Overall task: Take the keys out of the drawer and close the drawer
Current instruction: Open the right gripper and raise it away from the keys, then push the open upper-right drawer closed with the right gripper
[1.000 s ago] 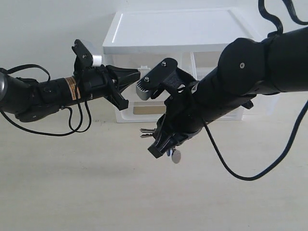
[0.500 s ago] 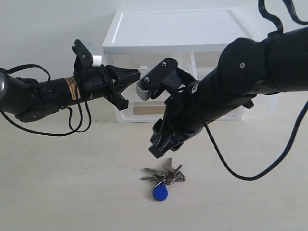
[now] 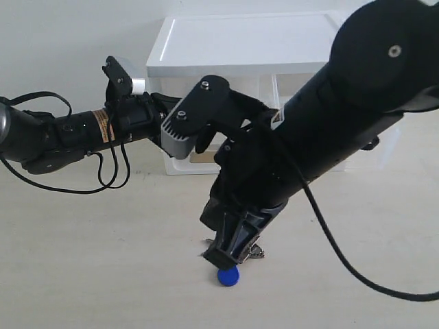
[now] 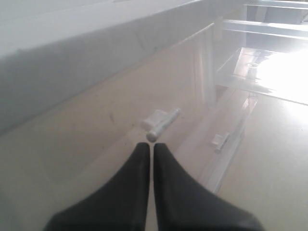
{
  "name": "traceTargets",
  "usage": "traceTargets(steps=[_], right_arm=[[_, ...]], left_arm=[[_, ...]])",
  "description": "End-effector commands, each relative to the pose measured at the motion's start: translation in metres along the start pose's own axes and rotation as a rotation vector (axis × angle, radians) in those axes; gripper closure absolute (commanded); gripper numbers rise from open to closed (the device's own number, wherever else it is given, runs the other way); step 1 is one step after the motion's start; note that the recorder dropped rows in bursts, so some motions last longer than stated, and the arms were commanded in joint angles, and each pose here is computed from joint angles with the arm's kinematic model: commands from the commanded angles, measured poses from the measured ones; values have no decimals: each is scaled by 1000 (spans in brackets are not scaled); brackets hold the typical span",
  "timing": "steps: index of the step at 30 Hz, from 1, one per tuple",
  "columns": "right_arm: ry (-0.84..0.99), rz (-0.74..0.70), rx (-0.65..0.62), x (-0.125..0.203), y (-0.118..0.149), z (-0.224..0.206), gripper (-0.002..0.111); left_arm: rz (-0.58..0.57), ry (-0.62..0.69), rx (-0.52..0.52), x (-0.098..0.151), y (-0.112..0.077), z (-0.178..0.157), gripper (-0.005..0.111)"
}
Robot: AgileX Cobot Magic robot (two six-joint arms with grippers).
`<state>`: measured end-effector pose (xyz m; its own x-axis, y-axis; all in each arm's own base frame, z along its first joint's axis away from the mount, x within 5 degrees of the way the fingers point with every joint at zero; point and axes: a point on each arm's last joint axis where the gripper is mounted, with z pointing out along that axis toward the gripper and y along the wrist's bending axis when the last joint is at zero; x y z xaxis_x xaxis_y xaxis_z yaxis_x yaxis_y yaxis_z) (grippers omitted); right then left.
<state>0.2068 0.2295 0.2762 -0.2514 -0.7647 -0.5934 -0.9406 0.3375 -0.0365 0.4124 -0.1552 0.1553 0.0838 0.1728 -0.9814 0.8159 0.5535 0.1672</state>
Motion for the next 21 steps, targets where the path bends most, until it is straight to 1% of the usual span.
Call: traceTargets(steps=[1, 3, 4, 5, 7, 10, 12, 13, 16, 21], right_arm=[[113, 150, 310, 14, -21, -25, 108], [155, 187, 448, 19, -32, -31, 108], [198, 212, 538, 24, -38, -35, 108], [253, 227, 603, 29, -43, -36, 108], [260, 234, 627, 32, -49, -37, 108], [220, 297, 672, 39, -72, -39, 108], [220, 368, 708, 54, -98, -40, 108], [226, 382, 714, 58, -104, -39, 108], [212, 396, 720, 63, -115, -35, 108], [146, 320, 733, 57, -121, -32, 108]], left_arm=[[-121, -24, -223, -4, 27, -2, 102], [-122, -22, -224, -4, 27, -2, 102], [-122, -17, -226, -4, 27, -2, 102], [-123, -12, -228, -3, 27, -2, 102], [-123, -10, -228, -3, 27, -2, 102], [-123, -8, -229, -3, 27, -2, 102], [-123, -6, -229, -3, 27, -2, 102], [-123, -6, -229, -3, 27, -2, 102], [-123, -6, -229, -3, 27, -2, 102], [-123, -6, -229, -3, 27, -2, 102]])
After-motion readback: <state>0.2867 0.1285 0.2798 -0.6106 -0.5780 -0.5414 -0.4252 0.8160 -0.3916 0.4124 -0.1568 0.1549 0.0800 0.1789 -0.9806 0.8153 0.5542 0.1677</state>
